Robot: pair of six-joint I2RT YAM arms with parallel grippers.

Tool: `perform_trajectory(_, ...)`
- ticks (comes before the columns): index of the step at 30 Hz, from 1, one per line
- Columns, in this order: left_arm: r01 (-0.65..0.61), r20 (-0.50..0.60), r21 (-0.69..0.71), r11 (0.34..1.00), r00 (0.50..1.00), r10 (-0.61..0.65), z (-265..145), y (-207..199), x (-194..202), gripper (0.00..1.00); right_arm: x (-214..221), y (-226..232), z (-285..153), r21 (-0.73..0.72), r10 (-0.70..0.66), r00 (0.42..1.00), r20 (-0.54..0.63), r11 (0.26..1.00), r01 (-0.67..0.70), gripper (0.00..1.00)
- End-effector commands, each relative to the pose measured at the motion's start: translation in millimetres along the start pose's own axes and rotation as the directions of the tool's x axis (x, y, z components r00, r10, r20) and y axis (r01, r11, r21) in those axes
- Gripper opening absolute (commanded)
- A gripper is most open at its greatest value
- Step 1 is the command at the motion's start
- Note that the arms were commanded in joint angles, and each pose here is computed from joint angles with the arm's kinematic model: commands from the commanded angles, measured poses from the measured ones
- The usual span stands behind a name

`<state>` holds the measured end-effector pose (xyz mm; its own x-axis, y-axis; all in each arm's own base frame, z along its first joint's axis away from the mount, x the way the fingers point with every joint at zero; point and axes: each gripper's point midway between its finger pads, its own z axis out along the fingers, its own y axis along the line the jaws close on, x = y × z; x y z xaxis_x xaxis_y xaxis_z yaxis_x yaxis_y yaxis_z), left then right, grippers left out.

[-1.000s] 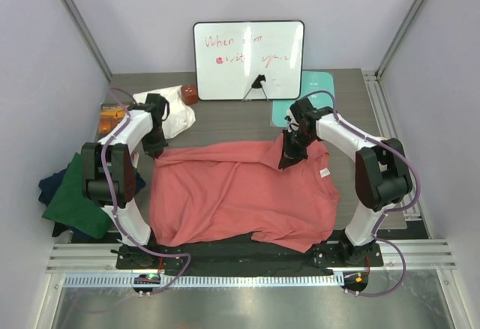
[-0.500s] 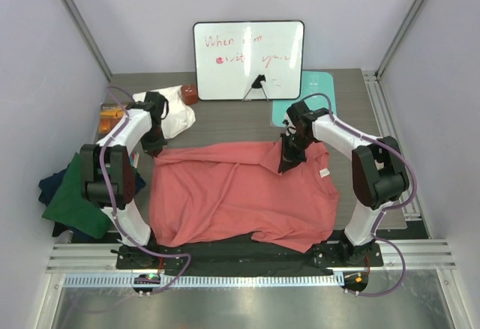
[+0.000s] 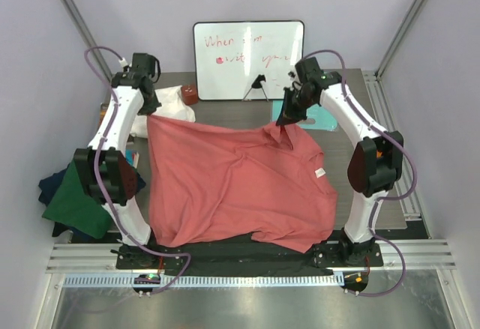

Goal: Fold and stack the t-shirts

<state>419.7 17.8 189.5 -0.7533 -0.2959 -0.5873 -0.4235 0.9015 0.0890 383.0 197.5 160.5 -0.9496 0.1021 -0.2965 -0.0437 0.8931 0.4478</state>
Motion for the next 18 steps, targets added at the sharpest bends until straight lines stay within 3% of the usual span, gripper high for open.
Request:
perform_trajectory(1,-0.018,0.041,-0.06,0.998,0.999,0.02,10.0,2.2,-28.8,0.0,-56.5,-12.1,-17.5,0.009,0.021,0.995,0.1,1.0,-0.022,0.01)
perform_trajectory(10,-0.016,0.069,0.016,1.0,0.998,0.015,43.1,-33.4,-56.9,0.01,-117.0,-7.8,-8.1,-0.026,0.044,0.985,0.167,0.999,-0.041,0.01)
perform_trajectory(18,-0.006,0.068,0.095,0.995,0.998,0.0,66.4,-58.3,-59.4,0.11,-149.3,1.0,-7.3,-0.072,0.076,0.966,0.245,0.996,-0.06,0.01)
